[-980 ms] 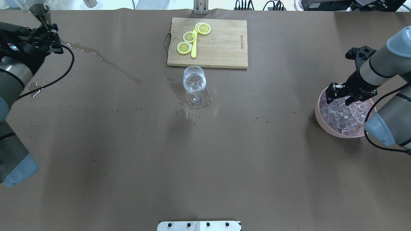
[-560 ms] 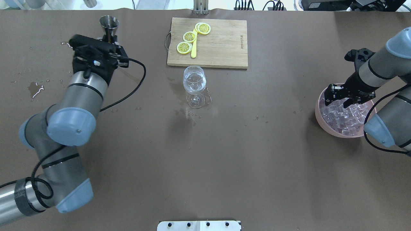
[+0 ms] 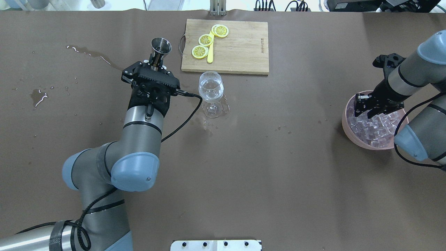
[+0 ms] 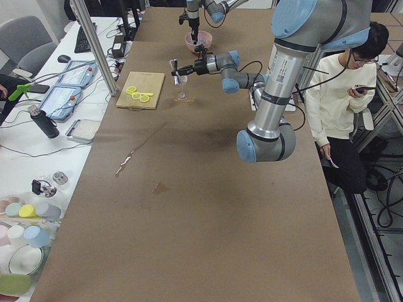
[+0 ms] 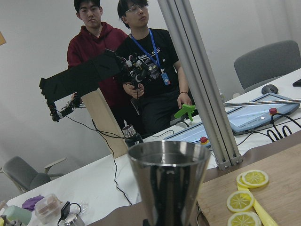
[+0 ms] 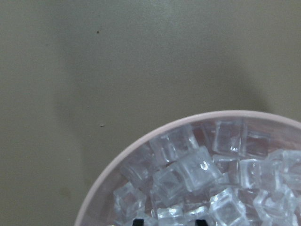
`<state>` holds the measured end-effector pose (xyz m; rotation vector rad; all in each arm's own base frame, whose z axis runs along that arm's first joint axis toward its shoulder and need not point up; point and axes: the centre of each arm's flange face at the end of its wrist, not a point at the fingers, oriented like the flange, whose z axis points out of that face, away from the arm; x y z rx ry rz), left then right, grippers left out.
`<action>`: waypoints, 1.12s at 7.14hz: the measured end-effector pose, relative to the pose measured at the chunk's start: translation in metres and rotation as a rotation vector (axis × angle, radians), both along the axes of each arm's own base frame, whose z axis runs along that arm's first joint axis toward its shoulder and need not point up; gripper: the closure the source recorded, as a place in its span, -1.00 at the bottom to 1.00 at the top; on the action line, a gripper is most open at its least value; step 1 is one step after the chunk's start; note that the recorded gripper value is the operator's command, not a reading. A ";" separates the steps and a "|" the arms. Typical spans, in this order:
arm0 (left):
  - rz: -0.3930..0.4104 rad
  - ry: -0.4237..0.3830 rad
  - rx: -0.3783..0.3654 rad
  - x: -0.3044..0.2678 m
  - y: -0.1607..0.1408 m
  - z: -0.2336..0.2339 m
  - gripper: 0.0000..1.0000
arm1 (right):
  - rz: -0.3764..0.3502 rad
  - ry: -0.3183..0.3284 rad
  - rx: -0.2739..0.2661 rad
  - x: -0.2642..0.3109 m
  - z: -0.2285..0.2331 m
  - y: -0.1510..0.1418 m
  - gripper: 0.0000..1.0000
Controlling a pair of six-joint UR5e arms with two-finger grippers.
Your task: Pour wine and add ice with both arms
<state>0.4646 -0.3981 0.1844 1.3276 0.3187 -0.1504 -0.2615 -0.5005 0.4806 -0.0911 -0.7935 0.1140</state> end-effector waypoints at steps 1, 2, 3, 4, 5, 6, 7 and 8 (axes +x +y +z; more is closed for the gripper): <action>-0.010 -0.042 -0.004 0.007 0.004 -0.005 1.00 | -0.003 0.000 0.001 -0.001 0.000 0.000 0.58; -0.023 -0.097 -0.011 0.012 0.005 -0.005 1.00 | -0.005 0.001 0.003 -0.001 0.000 0.000 0.68; -0.033 -0.146 -0.018 0.016 0.004 -0.004 1.00 | -0.006 0.001 0.004 -0.002 0.000 0.000 0.76; -0.039 -0.182 -0.025 0.020 0.004 -0.004 1.00 | -0.007 0.000 0.006 -0.002 -0.001 0.000 0.90; -0.043 -0.216 -0.031 0.024 0.003 -0.010 1.00 | -0.007 -0.002 0.007 -0.002 -0.002 0.000 0.92; -0.044 -0.240 -0.036 0.029 0.003 -0.019 1.00 | -0.007 -0.003 0.007 -0.002 -0.003 0.000 0.92; -0.046 -0.260 -0.039 0.035 0.002 -0.022 1.00 | -0.006 -0.006 0.008 -0.003 -0.005 0.000 0.89; -0.050 -0.279 -0.040 0.042 0.000 -0.022 1.00 | -0.006 -0.008 0.010 -0.002 -0.008 0.001 0.27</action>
